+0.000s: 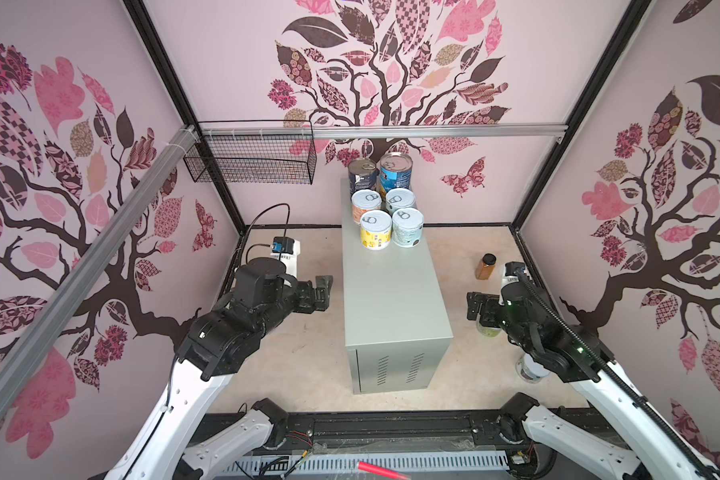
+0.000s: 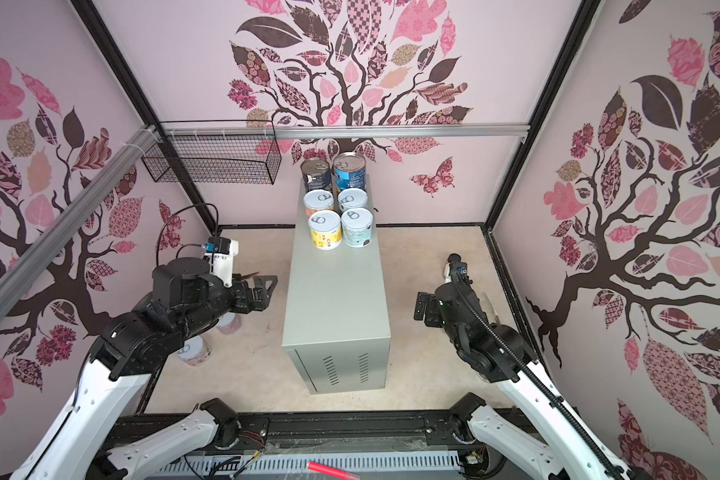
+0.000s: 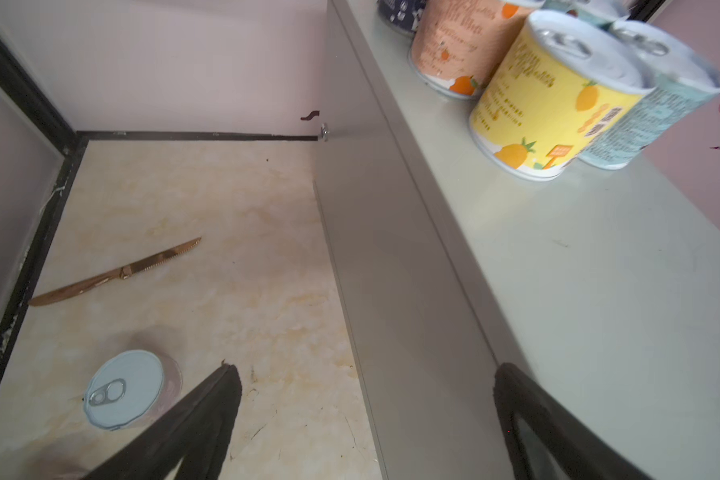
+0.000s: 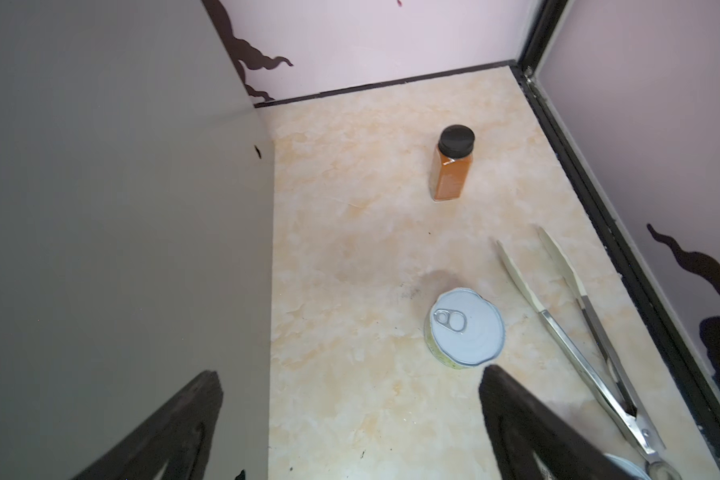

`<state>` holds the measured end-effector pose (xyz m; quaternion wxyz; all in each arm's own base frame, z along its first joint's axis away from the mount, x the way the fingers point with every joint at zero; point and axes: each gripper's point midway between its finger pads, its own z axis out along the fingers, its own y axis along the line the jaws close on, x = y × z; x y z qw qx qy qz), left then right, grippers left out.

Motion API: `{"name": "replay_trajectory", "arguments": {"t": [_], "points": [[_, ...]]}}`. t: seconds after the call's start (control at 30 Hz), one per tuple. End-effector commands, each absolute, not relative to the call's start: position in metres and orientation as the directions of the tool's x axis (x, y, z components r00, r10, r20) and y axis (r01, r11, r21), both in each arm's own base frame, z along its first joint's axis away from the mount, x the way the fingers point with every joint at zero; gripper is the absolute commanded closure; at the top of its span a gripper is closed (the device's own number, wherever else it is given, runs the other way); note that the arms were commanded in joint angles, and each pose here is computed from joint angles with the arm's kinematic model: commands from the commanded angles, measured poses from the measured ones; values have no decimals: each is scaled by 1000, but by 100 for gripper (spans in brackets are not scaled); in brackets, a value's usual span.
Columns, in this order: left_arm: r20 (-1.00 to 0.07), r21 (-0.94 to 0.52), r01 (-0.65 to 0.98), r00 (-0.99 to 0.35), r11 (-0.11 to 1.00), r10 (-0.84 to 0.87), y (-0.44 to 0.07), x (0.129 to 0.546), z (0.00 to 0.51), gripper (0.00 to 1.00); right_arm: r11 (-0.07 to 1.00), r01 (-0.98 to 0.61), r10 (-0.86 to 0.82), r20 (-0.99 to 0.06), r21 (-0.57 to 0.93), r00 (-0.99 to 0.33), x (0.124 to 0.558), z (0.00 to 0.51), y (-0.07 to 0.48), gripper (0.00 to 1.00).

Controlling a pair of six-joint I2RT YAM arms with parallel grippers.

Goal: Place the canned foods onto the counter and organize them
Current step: 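Withdraw the left gripper from the cabinet while the right gripper moves toward the table, then lower the right gripper over the silver-lidded can near the tongs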

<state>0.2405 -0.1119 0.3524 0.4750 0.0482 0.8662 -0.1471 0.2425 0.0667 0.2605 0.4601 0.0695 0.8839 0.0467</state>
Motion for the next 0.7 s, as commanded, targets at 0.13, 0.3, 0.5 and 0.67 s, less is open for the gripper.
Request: {"name": "replay_trajectory", "arguments": {"t": [0.13,0.3,0.5,0.67], "points": [[-771,-283,125,-619,951,-148,-99,227,298,2,952,227,297,-787,203,-540,251,223,53,0],[-757,-302,36,-617,953,-217,-82,215,271,2,919,317,380,-742,234,-553,253,173,39,0],[-698,-321,-24,-670,947,-253,-79,208,237,2,882,410,439,-717,231,-541,252,131,26,0],[-682,-336,-23,-683,941,-260,-82,206,223,2,844,492,484,-701,215,-524,252,106,17,0]]}}
